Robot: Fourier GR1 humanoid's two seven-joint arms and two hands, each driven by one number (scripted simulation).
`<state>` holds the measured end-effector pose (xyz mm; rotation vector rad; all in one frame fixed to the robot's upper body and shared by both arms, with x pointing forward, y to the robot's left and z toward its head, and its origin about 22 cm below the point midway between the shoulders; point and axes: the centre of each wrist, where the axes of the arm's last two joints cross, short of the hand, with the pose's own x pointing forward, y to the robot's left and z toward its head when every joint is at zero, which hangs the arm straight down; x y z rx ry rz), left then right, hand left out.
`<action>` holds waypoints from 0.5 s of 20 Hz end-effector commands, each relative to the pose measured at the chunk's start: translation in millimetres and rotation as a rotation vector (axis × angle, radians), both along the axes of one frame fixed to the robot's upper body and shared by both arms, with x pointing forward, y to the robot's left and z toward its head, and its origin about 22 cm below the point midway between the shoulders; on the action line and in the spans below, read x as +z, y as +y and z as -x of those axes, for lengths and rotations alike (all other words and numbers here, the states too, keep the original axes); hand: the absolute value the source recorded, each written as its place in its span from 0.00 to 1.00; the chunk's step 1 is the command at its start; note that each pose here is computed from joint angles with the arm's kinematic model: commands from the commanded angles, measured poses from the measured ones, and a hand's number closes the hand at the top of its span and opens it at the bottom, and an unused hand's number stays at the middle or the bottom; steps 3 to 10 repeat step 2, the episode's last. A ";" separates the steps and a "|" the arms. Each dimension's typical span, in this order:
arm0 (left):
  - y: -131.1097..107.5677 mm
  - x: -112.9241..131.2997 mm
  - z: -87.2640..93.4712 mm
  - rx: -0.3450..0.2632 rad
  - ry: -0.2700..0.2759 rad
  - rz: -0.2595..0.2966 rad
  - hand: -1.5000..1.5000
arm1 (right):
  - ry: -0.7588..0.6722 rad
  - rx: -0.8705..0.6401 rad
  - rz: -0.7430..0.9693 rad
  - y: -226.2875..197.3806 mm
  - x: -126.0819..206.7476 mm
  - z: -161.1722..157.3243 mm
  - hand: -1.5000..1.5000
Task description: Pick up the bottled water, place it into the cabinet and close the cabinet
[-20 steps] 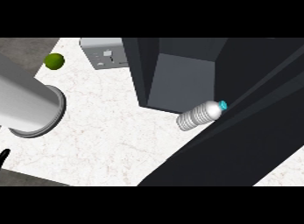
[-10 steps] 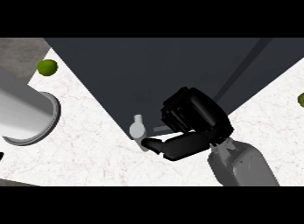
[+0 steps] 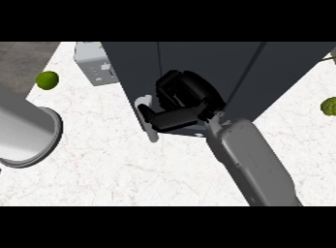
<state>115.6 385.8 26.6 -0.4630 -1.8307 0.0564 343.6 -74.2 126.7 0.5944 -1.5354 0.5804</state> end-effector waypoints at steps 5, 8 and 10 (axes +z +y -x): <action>-1.4 -0.9 3.8 -0.025 -0.028 0.029 0.00 | -0.008 -0.207 -0.049 -15.6 19.9 -46.9 1.00; -1.4 -0.9 3.8 -0.025 -0.028 0.029 0.00 | -0.008 -0.207 -0.049 -15.6 19.9 -46.9 1.00; -1.4 -0.9 3.8 -0.025 -0.028 0.029 0.00 | -0.008 -0.207 -0.049 -15.6 19.9 -46.9 1.00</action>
